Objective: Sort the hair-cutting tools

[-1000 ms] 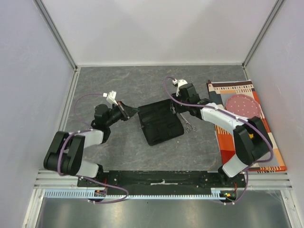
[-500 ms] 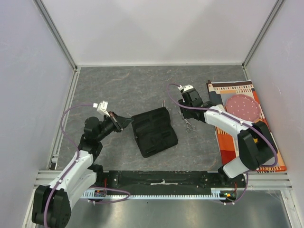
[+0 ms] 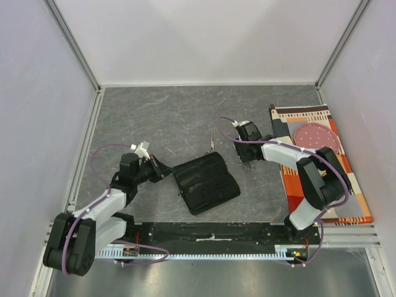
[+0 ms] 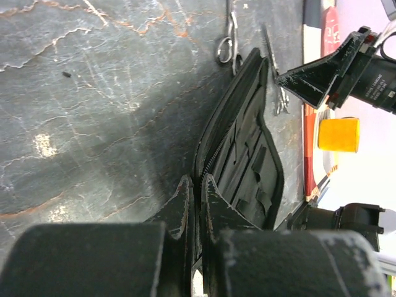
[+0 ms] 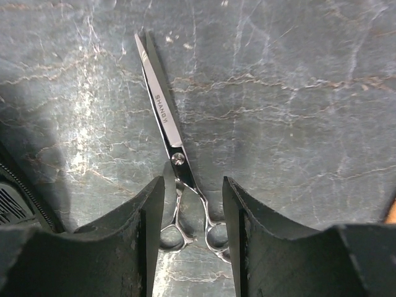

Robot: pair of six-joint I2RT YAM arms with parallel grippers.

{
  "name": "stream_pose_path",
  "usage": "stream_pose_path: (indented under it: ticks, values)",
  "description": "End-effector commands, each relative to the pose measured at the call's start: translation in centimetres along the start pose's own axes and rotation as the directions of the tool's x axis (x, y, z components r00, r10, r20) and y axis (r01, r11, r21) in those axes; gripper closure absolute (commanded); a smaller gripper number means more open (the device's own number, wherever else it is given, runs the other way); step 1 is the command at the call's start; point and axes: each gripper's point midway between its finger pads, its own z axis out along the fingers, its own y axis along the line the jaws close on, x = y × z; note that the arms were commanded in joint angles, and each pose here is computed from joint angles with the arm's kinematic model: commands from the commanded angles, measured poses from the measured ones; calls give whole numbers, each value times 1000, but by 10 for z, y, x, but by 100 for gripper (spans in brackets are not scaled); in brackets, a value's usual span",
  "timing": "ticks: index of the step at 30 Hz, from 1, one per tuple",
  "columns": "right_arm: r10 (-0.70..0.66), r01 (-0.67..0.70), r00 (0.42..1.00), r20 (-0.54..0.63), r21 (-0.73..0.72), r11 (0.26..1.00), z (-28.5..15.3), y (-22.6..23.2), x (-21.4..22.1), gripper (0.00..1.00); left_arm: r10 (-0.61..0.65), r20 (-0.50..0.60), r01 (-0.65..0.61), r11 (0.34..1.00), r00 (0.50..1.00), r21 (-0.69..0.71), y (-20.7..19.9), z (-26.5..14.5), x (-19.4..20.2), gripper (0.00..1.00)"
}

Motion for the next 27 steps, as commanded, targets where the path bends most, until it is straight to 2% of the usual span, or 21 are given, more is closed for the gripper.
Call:
stream_pose_path:
  ticks: [1, 7, 9, 13, 16, 19, 20, 21, 23, 27]
  values:
    - [-1, 2, 1000, 13, -56, 998, 9, 11, 0, 50, 77, 24, -78, 996, 997, 31, -10, 12, -20, 98]
    - [-6, 6, 1000, 4, -45, 999, 15, 10, 1, 50, 99, 21, -100, 994, 995, 33, -9, 32, -35, 98]
    - [-4, 4, 1000, -2, -44, 999, 17, 11, 2, 53, 105, -14, -105, 993, 994, 50, -10, 42, -35, 97]
    - [-8, 7, 1000, -22, -30, 1000, 21, 8, 10, 67, 128, -33, -124, 987, 991, 100, -17, 59, -44, 89]
    - [0, -1, 1000, -30, -27, 1000, 21, 7, 15, 77, 136, -42, -131, 985, 990, 112, -17, 74, -54, 78]
    - [18, -18, 999, -32, -21, 1000, 19, 6, 18, 92, 137, -54, -129, 984, 989, 126, -17, 86, -60, 67]
    - [24, -24, 999, -32, -20, 999, 18, 6, 19, 100, 136, -51, -129, 983, 989, 131, -20, 90, -65, 53]
    - [31, -32, 999, -33, -15, 999, 16, 5, 19, 100, 125, -58, -118, 986, 990, 118, -16, 93, -65, 38]
    - [50, -50, 998, -30, -6, 999, 13, 3, 19, 100, 111, -50, -106, 989, 993, 107, -18, 94, -70, 1]
    - [90, -91, 995, 43, 24, 996, -7, -5, 4, 100, 66, -7, -66, 997, 998, -43, -10, 81, -80, 0]
